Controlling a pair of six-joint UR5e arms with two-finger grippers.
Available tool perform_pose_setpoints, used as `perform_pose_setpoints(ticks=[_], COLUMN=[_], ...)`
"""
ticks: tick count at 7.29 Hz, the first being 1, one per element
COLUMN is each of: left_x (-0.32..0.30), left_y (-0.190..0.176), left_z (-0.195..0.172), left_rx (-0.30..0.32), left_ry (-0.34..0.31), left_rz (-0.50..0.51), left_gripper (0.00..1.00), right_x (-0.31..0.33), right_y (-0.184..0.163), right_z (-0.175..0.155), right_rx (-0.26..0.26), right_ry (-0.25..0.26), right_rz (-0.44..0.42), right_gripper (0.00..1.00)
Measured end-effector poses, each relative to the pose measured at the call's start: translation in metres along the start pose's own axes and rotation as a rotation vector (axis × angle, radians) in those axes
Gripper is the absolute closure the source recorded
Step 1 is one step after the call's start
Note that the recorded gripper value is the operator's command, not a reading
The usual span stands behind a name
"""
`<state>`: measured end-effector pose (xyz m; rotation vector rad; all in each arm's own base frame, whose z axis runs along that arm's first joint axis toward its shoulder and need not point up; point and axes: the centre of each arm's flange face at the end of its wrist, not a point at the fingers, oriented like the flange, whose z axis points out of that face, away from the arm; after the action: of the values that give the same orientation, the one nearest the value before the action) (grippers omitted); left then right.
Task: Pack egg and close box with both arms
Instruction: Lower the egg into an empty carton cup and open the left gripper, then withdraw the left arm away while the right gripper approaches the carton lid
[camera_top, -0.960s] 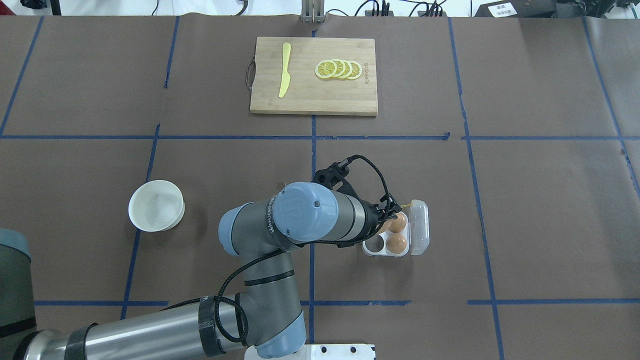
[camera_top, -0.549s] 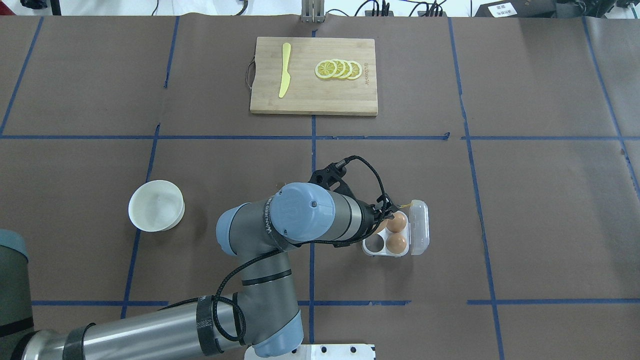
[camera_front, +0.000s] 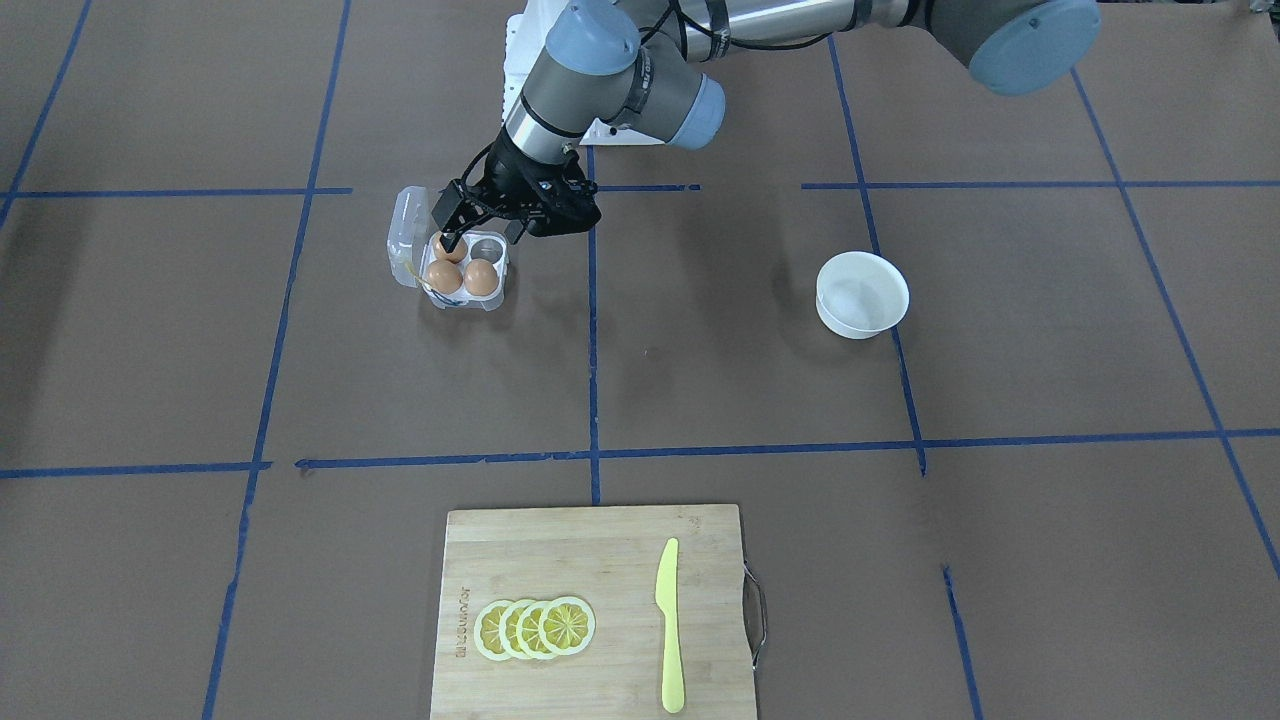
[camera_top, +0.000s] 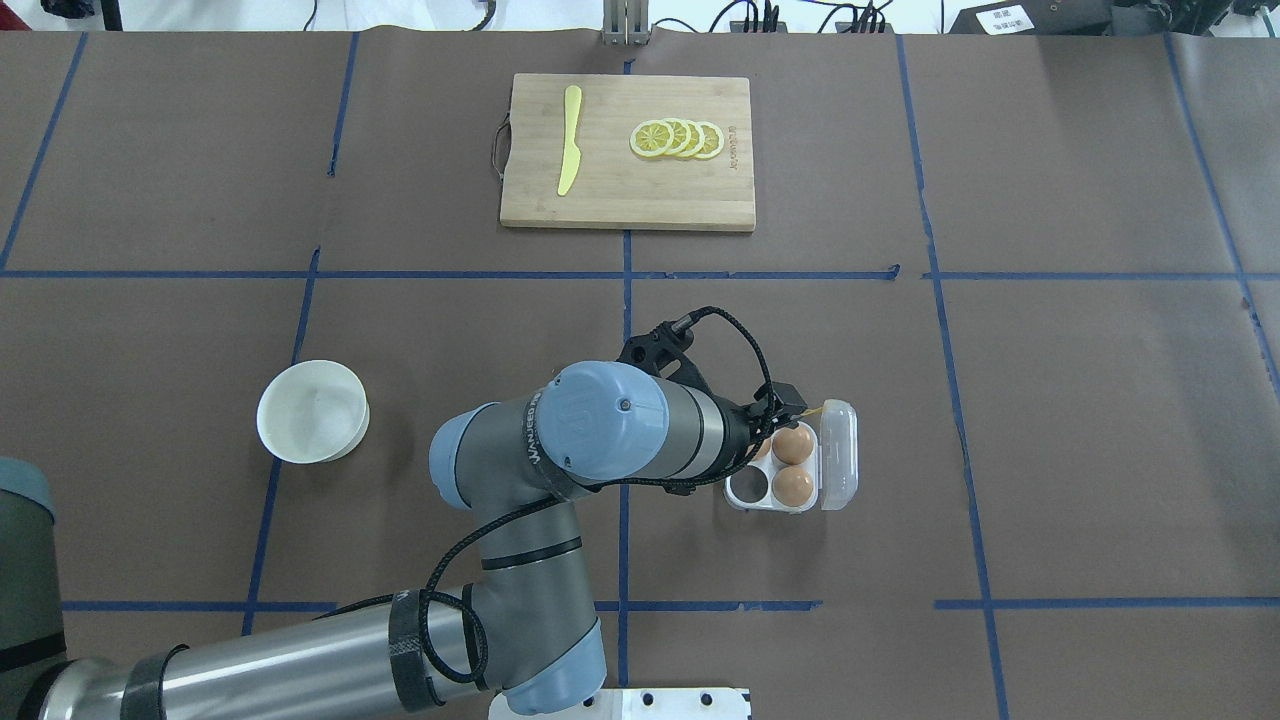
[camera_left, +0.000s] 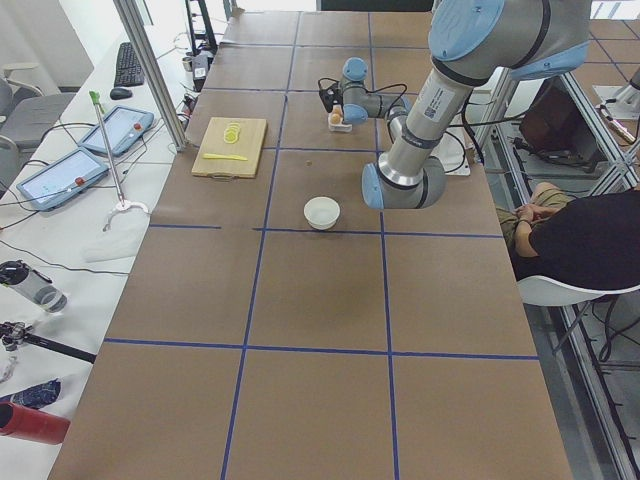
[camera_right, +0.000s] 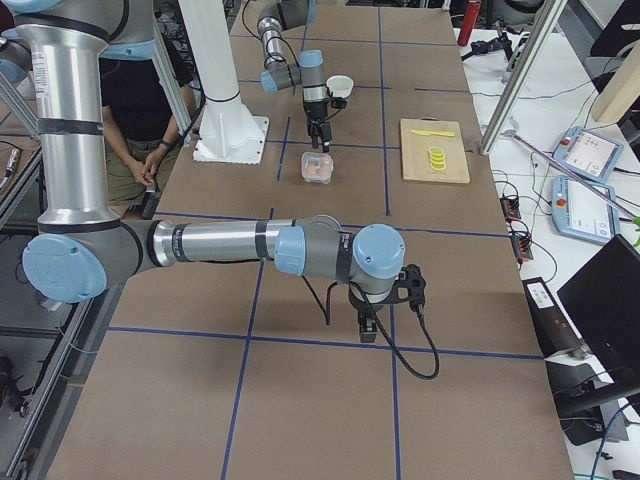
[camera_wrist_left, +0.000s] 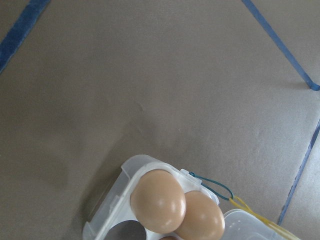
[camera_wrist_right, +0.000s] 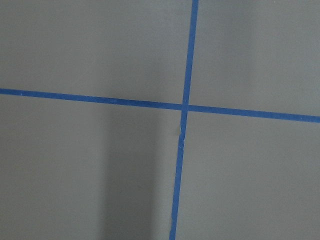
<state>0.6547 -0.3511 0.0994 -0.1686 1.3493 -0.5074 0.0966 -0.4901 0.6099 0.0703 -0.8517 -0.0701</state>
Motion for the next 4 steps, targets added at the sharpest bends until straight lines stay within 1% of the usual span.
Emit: perform_pose_setpoints(ticks=[2,4], left_x=[0.021,0.03], left_y=[-0.026,-0.068], left_z=[-0.032,-0.063], left_rx=[0.0,0.017], left_ry=[0.006,-0.026], left_rz=[-0.011,-0.001], left_gripper=[0.0,0.0], right_x=[-0.006,-0.024], right_y=[-0.007,-0.011], right_z=[-0.004,-0.011], right_rx=[0.009,0.034], right_ry=[-0.004,-0.014], right_rz=[-0.006,0.023], right_gripper=[0.0,0.0])
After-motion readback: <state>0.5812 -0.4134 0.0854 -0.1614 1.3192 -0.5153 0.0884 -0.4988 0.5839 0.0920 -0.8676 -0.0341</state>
